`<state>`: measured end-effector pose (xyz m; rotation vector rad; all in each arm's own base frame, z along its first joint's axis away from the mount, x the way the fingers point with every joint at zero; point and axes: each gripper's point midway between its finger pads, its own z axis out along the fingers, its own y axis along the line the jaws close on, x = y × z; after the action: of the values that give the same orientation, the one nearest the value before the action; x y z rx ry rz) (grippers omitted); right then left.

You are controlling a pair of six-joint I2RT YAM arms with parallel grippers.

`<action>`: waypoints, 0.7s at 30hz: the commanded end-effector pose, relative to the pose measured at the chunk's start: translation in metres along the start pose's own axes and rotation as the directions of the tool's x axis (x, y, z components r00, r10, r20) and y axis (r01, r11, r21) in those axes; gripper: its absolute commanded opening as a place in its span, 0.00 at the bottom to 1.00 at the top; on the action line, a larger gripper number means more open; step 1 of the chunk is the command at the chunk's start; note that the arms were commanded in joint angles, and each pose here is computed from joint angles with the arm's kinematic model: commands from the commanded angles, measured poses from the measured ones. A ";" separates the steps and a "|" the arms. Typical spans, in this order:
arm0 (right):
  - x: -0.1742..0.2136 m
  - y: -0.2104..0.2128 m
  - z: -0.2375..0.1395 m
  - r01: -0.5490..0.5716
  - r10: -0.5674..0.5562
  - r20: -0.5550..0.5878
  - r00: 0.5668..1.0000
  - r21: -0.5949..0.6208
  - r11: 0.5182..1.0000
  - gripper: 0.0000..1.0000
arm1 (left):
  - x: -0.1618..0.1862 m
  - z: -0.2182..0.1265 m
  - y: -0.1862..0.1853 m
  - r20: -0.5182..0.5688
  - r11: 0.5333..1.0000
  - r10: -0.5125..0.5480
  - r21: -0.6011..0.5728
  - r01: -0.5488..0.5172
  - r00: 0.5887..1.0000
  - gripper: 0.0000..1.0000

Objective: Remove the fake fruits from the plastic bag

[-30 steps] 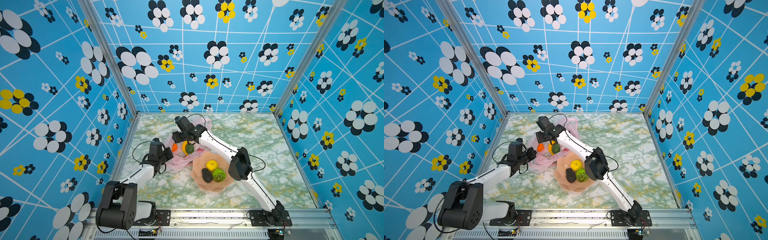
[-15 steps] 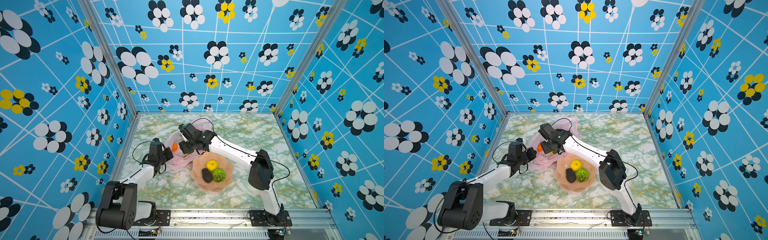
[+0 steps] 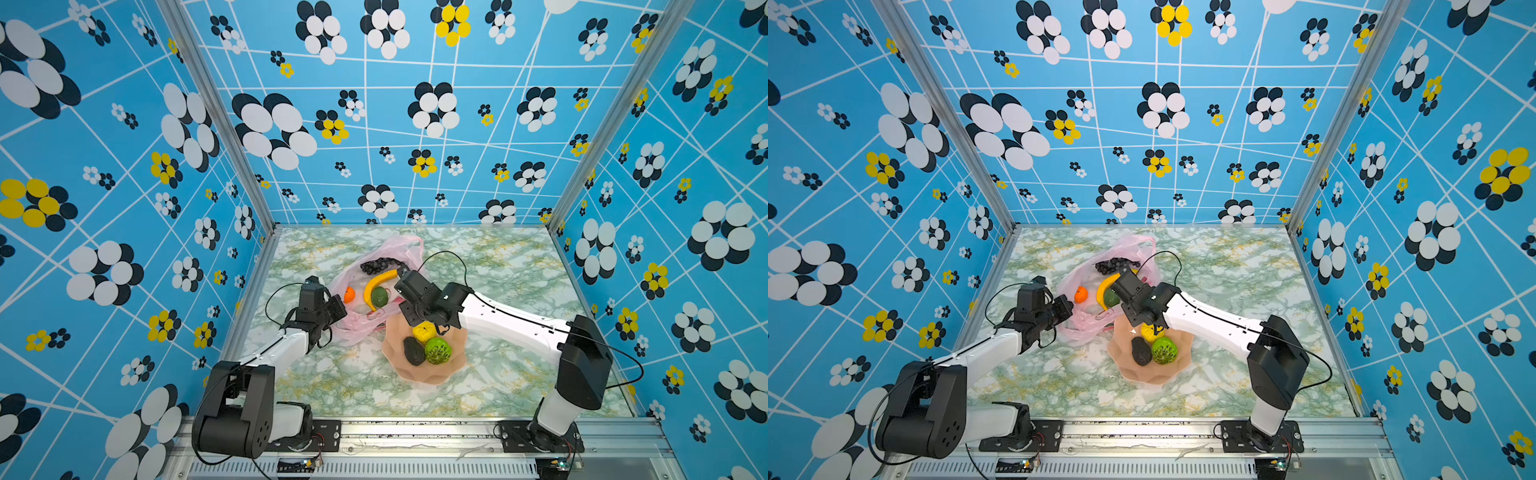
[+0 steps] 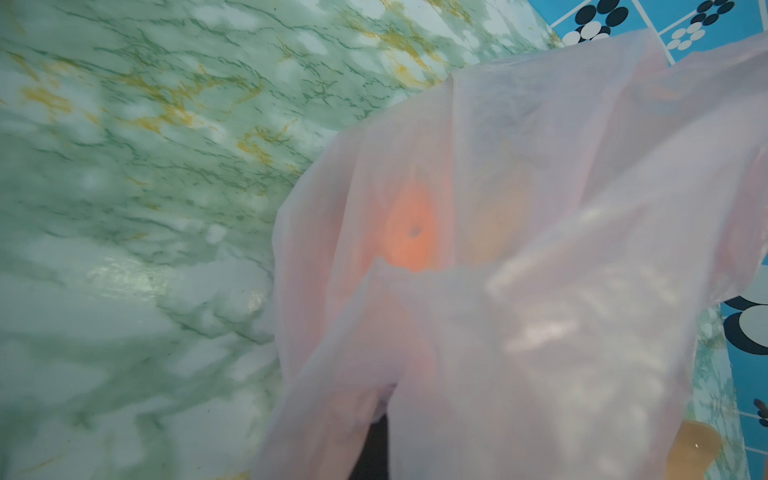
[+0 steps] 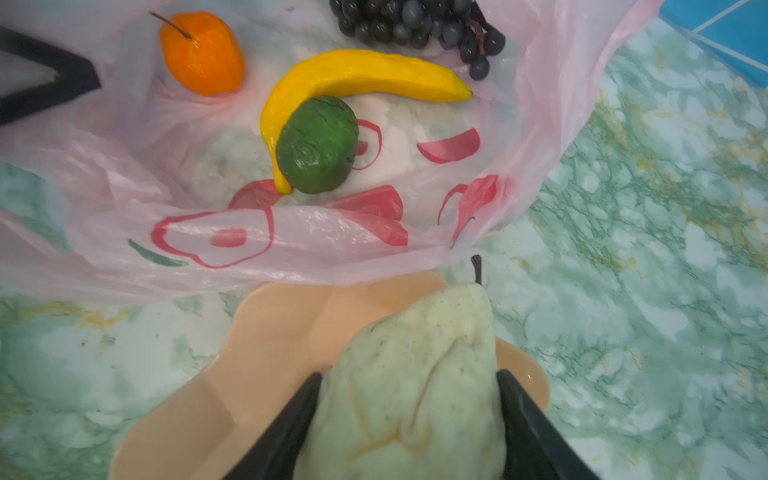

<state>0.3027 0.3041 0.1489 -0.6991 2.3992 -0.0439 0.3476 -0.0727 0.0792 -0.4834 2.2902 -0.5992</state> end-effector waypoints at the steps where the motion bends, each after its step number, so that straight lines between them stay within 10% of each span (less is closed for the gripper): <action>1: 0.015 -0.026 -0.007 -0.006 0.007 -0.017 1.000 0.103 0.995 0.62 | -0.004 0.001 -0.003 -0.005 1.000 0.004 0.009 -0.004 1.000 0.00; 21: 0.069 -0.057 0.009 0.028 0.002 -0.134 0.991 0.223 0.974 0.63 | -0.005 0.001 -0.004 -0.002 1.000 0.004 0.012 -0.004 1.000 0.00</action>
<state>0.2916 0.2353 0.1146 -0.6446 2.4619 -0.3162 0.3475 -0.0728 0.0791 -0.4838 2.2906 -0.5997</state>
